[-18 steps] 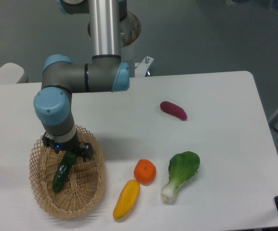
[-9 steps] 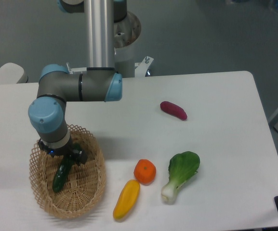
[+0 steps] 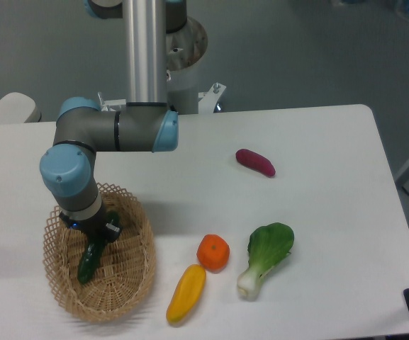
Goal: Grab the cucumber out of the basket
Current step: 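Lower the gripper onto the cucumber and close it, then lift the cucumber out of the basket and carry it past the bok choy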
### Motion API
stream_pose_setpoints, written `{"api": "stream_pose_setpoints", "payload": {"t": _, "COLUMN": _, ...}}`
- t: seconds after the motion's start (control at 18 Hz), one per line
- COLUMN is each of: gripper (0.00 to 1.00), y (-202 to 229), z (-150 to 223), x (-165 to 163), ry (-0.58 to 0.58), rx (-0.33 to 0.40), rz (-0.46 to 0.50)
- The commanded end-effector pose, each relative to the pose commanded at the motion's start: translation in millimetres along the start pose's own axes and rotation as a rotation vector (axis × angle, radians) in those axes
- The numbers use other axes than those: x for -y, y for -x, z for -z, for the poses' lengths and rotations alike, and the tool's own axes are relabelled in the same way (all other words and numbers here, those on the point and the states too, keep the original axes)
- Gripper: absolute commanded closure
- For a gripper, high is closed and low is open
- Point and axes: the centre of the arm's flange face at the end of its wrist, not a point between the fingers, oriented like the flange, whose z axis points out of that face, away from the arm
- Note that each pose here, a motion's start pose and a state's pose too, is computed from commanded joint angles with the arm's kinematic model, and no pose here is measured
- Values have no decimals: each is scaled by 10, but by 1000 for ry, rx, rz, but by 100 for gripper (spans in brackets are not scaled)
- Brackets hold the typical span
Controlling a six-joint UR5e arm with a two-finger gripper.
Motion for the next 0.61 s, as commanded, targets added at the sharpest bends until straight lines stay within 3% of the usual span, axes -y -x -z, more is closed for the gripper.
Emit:
{"api": "stream_pose_setpoints", "payload": {"t": 0.17, "gripper": 77, "y": 44, "z": 158, "x": 98, "ry": -32, "rx": 10, "rz": -4}}
{"api": "stream_pose_setpoints", "payload": {"t": 0.44, "gripper": 78, "y": 289, "z": 787, "x": 276, "ry": -132, "rx": 52, "rz": 13}}
{"api": "stream_pose_setpoints", "payload": {"t": 0.61, "gripper": 78, "y": 505, "z": 1083, "x": 209, "ry": -161, "rx": 79, "rz": -60}}
